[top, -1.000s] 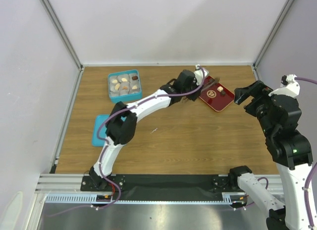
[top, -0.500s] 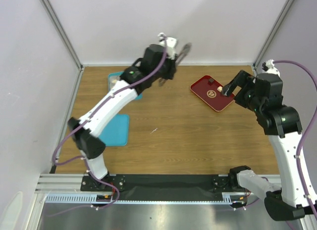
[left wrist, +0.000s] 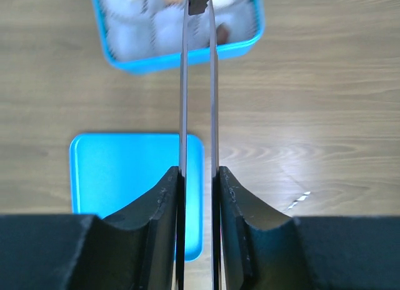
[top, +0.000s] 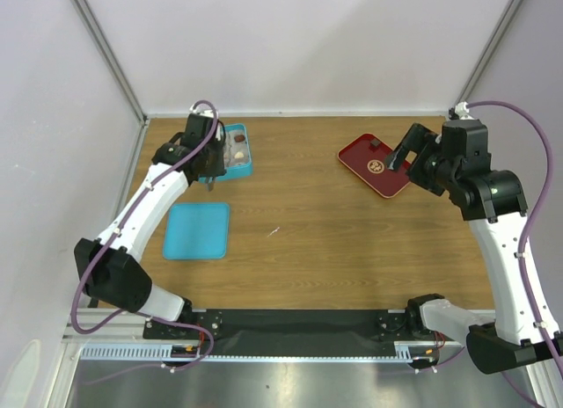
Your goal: Pack the chocolate
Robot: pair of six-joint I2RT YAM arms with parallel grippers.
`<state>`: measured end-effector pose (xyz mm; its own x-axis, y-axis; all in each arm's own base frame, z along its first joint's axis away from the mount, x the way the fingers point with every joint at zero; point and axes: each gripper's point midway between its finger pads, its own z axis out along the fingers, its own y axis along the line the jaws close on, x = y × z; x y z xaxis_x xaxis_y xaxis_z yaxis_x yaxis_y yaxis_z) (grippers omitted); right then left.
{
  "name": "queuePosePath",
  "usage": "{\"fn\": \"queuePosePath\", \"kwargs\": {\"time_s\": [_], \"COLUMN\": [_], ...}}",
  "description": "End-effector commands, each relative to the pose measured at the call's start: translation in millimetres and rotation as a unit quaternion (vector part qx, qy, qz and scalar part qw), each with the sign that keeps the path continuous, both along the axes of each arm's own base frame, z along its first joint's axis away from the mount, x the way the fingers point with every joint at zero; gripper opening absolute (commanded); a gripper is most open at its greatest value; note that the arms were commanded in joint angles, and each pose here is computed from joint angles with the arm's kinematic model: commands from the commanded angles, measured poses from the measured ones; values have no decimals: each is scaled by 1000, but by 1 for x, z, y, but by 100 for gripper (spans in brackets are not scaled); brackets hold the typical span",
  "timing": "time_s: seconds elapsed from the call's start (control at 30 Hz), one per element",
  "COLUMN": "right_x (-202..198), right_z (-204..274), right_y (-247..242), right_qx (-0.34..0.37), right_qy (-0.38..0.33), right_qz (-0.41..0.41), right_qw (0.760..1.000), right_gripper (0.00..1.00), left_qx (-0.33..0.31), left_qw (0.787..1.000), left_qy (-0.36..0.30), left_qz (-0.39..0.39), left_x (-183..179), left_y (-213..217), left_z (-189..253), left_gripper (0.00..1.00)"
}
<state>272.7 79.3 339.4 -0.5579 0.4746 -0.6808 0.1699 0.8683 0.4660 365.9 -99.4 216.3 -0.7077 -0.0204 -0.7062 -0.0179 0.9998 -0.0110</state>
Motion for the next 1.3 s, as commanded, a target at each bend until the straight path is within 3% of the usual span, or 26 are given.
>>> {"fn": "queuePosePath", "kwargs": {"time_s": [0.0,1.27], "right_x": [-1,8], "right_z": [-3,20], "right_y": [5,4], "right_qx": [11,8], "right_qy": [11,-15], "right_qz": [6,1], "right_qw": [1000,1000], "right_gripper": [91,92], "left_qx": [-26,13], "left_qw": [1000,997], "left_qy": [-10,67], "left_qz": [14,35], "left_x": [-3,4], "left_y": [9,25], "left_z": [7,-44], "left_gripper": [33,34]}}
